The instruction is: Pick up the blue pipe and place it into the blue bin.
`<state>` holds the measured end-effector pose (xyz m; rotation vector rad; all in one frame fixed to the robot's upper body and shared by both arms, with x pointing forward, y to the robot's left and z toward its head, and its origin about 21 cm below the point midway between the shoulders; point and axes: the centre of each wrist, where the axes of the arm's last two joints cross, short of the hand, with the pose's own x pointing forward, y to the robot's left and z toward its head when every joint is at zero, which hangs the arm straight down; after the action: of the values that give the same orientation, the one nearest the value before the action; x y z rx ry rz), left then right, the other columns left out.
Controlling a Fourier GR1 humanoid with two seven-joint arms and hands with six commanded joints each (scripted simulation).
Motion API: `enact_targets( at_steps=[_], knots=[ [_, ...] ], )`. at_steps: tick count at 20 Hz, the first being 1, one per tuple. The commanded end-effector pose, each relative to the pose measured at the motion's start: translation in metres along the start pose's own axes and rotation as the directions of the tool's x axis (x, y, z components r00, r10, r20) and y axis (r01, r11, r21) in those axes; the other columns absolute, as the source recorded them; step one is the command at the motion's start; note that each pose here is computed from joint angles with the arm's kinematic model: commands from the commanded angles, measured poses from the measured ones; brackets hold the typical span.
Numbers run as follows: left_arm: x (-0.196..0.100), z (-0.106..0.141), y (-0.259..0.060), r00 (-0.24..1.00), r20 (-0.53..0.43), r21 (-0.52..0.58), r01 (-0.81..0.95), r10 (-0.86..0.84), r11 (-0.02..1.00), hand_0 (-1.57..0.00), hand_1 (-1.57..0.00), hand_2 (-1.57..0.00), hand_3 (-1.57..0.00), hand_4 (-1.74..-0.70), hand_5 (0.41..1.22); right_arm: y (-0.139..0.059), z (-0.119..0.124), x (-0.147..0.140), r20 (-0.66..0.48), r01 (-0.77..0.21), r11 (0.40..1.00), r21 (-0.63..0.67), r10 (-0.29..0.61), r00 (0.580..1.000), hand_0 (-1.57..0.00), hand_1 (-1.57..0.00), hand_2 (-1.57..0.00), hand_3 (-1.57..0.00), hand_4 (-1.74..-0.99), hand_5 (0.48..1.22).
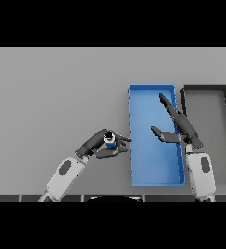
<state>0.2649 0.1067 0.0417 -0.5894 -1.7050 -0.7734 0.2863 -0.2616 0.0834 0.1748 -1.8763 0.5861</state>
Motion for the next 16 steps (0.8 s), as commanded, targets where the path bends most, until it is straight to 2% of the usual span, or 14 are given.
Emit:
enact_targets(
  at_steps=[1, 4, 7, 11, 14, 16],
  knots=[
    [0.001, 0.0, 0.0, 1.0, 0.0, -0.001, -0.002, 0.002, 1.0, -1.57, -1.57, -1.57, -1.57, -1.47, 1.221, -0.003, -0.004, 0.011, 0.008, -0.004, 0.999, 0.049, 0.003, 1.0, 0.0, -0.01, -0.02, 0.0, -1.163, 0.592],
    [-0.001, 0.002, 0.001, 1.0, -0.003, 0.002, 0.006, -0.006, 1.0, -1.57, -1.57, -1.57, -1.57, -1.47, 1.221, -0.008, -0.015, 0.046, 0.038, -0.026, 0.979, 0.201, 0.019, 0.999, 0.0, 0.0, -0.01, 0.0, -1.177, 0.567],
    [0.003, -0.001, 0.0, 1.0, 0.003, 0.003, 0.011, -0.011, 1.0, -1.57, -1.57, -1.57, -1.57, -1.47, 1.221, 0.002, -0.021, 0.077, 0.09, -0.097, 0.935, 0.34, 0.07, 0.993, 0.0, 0.0, 0.0, 0.0, -1.205, 0.539],
    [0.003, -0.003, -0.005, 1.0, -0.006, -0.009, 0.028, -0.028, 1.0, -1.57, -1.57, -1.57, -1.57, -1.47, 1.221, 0.017, -0.038, 0.096, 0.114, -0.122, 0.878, 0.463, 0.078, 0.99, 0.0, 0.0, 0.0, 0.0, -1.256, 0.523],
    [0.003, -0.001, -0.003, 0.999, -0.015, -0.005, 0.032, -0.032, 0.999, -1.57, -1.57, -1.57, -1.57, -1.47, 1.221, 0.028, -0.05, 0.101, 0.088, -0.107, 0.845, 0.524, 0.071, 0.994, 0.0, 0.0, 0.0, 0.0, -1.239, 0.522],
    [0.002, -0.003, -0.003, 1.0, -0.01, -0.013, 0.024, -0.024, 1.0, -1.57, -1.57, -1.57, -1.57, -1.47, 1.221, 0.037, -0.053, 0.102, 0.081, -0.073, 0.814, 0.576, 0.033, 0.996, 0.0, 0.0, 0.0, 0.0, -1.227, 0.528]
  ],
)
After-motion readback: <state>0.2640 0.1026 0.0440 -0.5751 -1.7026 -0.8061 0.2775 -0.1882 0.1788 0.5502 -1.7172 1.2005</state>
